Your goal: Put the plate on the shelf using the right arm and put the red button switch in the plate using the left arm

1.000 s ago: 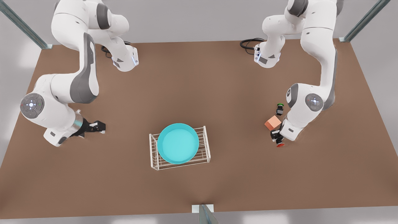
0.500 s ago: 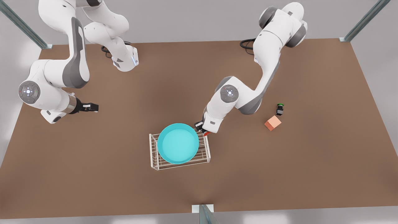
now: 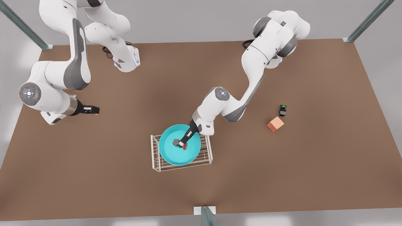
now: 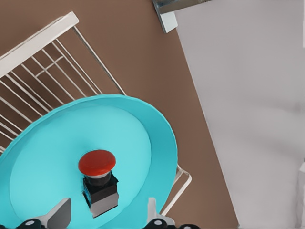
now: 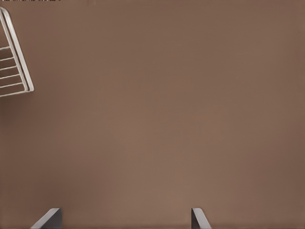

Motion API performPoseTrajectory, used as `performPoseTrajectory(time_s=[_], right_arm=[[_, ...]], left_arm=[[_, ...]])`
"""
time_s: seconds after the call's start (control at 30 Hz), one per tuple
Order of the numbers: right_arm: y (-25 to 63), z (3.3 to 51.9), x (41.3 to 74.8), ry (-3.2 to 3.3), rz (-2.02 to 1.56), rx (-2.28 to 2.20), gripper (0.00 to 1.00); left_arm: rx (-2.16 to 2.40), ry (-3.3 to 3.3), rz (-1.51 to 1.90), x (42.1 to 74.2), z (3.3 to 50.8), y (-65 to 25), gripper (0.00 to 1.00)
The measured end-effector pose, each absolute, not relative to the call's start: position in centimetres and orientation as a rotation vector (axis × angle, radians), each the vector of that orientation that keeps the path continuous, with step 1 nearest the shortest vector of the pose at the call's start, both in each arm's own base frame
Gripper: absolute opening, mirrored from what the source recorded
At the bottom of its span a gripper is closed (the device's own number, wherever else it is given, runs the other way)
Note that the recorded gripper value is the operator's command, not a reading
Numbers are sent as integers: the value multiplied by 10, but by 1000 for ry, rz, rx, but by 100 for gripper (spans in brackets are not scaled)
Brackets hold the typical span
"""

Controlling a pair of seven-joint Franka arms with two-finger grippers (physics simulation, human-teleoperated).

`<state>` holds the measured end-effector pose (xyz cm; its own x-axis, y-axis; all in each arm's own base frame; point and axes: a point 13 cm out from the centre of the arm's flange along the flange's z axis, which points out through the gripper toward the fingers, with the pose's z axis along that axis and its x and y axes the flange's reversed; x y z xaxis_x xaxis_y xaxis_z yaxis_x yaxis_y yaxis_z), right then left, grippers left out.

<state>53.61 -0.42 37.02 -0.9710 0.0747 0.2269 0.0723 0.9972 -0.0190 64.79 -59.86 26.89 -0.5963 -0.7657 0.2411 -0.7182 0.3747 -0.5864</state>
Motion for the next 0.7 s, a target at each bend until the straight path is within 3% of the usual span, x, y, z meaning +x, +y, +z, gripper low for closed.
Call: performPoseTrajectory(time_s=[0.07,0.13,0.2,0.27,0.3,0.37,0.7], right_arm=[[-4,370,536,-2910,17,-116,100],[-4,370,536,-2910,17,-123,100],[-4,370,536,-2909,18,-129,100],[-4,370,536,-2908,19,-134,100],[-4,370,536,-2908,19,-137,100],[-4,370,536,-2906,21,-141,100],[-3,367,536,-2897,29,-155,100]], left_arm=[[-1401,2544,-987,660,319,-565,100],[-1444,2563,-820,685,374,-472,100],[-1470,2634,-585,683,379,-386,100],[-1533,2640,-312,681,381,-244,100],[-1520,2656,-217,674,395,-188,100],[-1484,2754,-76,617,392,-108,100],[-721,3169,3,582,386,-130,100]])
